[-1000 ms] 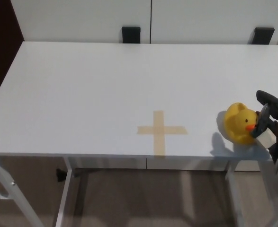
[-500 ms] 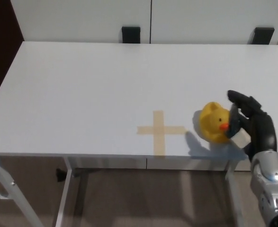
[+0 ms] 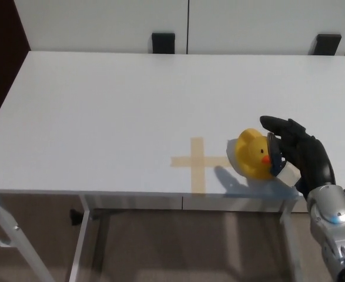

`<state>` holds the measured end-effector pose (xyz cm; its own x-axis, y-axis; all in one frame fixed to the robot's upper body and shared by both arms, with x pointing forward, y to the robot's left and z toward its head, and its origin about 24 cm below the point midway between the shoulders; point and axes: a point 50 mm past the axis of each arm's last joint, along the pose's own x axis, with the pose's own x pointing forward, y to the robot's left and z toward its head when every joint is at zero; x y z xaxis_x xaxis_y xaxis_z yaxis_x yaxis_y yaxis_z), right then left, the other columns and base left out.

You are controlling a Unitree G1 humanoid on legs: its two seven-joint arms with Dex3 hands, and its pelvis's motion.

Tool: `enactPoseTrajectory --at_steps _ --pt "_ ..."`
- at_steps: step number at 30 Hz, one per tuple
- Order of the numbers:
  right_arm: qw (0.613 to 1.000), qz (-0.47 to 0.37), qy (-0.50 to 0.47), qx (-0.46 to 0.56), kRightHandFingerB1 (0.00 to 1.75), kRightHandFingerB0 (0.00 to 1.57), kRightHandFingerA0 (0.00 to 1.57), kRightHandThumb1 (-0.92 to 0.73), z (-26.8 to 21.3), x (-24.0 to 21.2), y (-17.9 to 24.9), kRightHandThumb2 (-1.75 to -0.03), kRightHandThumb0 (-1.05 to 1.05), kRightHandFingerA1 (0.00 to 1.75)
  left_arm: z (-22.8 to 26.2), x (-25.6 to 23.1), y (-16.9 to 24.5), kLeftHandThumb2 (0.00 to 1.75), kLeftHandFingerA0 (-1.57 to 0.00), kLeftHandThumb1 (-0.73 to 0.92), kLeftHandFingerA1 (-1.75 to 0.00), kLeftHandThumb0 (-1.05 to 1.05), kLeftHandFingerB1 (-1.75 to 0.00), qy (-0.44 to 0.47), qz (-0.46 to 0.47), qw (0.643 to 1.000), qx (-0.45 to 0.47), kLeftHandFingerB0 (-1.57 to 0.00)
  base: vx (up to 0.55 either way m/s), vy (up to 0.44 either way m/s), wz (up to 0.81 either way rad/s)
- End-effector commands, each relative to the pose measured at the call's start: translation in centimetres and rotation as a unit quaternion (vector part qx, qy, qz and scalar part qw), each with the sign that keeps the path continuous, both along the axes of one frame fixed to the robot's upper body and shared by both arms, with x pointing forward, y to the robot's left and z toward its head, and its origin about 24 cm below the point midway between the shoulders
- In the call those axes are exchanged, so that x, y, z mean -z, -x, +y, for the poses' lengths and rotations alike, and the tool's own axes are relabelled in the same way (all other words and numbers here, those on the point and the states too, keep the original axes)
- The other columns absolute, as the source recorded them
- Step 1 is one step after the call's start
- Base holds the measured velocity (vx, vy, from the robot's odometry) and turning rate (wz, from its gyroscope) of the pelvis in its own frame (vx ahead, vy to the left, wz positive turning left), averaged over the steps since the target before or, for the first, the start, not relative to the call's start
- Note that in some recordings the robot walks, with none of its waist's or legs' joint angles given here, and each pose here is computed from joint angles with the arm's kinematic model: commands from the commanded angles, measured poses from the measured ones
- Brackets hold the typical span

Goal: The robot uses its right hand to push the yellow duck toy to the center of the white desk.

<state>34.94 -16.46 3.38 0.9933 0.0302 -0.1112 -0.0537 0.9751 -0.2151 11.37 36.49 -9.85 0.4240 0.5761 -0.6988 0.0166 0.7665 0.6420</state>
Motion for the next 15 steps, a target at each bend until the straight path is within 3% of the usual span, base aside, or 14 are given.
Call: enactPoseTrajectory --at_steps 1,9,10,14,15 --pt "0.998 0.057 0.019 -0.027 0.42 0.35 0.35 -0.92 0.4 2.1 0.9 -0.75 -0.86 0.5 0.3 -0.3 -0.2 0.64 -0.9 0.7 -0.62 -0.13 -0.55 -0.014 -0.005 1.0 0.017 -0.88 0.0 0.0 0.0" --pt "0.998 0.053 0.002 -0.033 0.37 0.26 0.28 -0.92 2.9 2.1 1.0 -0.79 -0.93 0.48 0.2 -0.2 0.0 0.68 -0.89 0.67 -0.68 -0.11 -0.57 -0.01 -0.011 1.0 0.013 -0.89 0.0 0.0 0.0" --pt "0.998 0.053 -0.004 -0.032 0.43 0.25 0.19 -0.8 3.4 2.0 0.9 -0.99 -0.97 0.5 0.2 -0.2 0.0 0.67 -0.89 0.66 -0.65 -0.11 -0.58 -0.009 -0.01 1.0 0.011 -0.9 0.0 0.0 0.0" --pt "0.998 0.052 -0.011 -0.028 0.41 0.24 0.2 -0.81 4.2 1.9 0.9 -0.96 -0.98 0.49 0.3 -0.3 0.0 0.66 -0.89 0.66 -0.65 -0.12 -0.59 -0.006 -0.013 1.0 0.009 -0.9 0.0 0.0 0.0" --pt "0.998 0.051 -0.017 -0.027 0.38 0.26 0.16 -0.92 4.5 1.8 0.9 -0.81 -0.92 0.45 0.3 -0.3 0.0 0.69 -0.88 0.67 -0.64 -0.11 -0.6 -0.007 -0.013 1.0 0.012 -0.88 0.0 0.0 0.0"
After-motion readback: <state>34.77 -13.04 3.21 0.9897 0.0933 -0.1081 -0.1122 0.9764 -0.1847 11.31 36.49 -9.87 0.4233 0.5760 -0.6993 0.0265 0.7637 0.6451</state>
